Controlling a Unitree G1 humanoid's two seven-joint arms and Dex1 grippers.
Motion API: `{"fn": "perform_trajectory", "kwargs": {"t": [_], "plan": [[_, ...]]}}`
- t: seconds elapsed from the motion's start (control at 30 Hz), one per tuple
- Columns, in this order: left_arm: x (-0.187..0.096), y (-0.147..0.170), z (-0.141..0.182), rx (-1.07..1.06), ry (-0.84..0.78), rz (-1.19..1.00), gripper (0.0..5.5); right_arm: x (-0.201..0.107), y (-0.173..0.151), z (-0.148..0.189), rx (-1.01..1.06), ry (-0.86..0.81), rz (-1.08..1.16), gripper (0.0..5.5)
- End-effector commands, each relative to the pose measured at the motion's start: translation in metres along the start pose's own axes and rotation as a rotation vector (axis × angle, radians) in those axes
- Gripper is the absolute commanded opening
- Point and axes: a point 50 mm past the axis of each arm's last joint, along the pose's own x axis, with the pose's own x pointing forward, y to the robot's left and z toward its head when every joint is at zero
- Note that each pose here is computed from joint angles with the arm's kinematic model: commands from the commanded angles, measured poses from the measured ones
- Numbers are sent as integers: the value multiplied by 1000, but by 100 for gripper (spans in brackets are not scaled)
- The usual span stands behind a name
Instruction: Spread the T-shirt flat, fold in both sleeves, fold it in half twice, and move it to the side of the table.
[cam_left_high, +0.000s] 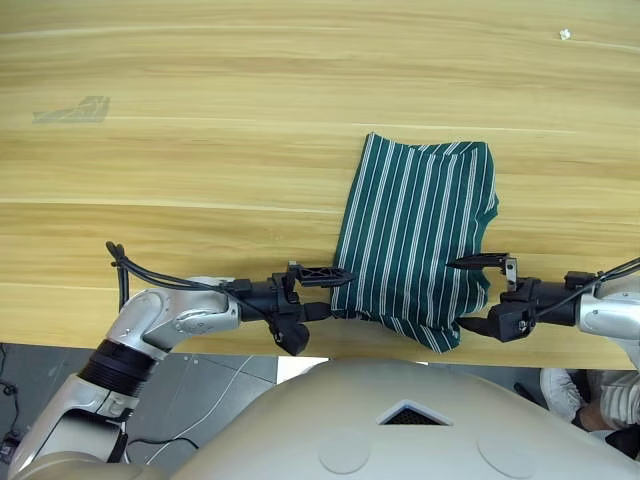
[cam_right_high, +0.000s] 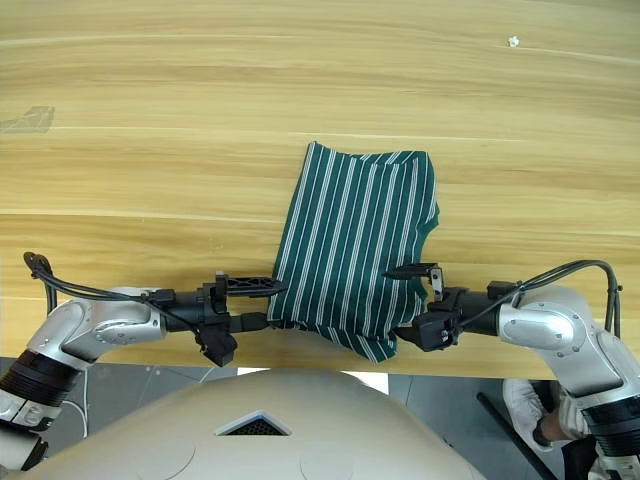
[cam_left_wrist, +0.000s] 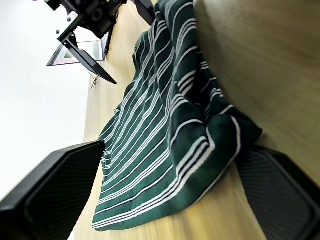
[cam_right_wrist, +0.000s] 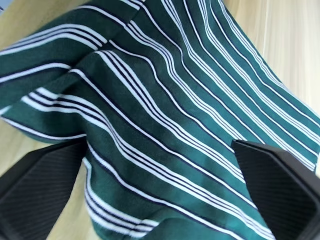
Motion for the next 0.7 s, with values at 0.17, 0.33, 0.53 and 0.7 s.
{"fn": "perform_trajectory", "kwargs": {"t": [0.17, 0.33, 0.53, 0.7], "plan": [[-5, -43, -13, -78, 95, -218, 469, -18, 1, 10, 118, -19, 87, 535], [-7, -50, -6, -100, 79, -233, 469, -31, -10, 7, 110, 23, 41, 535], [-5, -52, 0, -110, 58, -239, 391, -29, -5, 0, 97, 62, 45, 540], [-7, -54, 2, -132, 67, -254, 297, -18, 18, 5, 138, 27, 114, 540]]}}
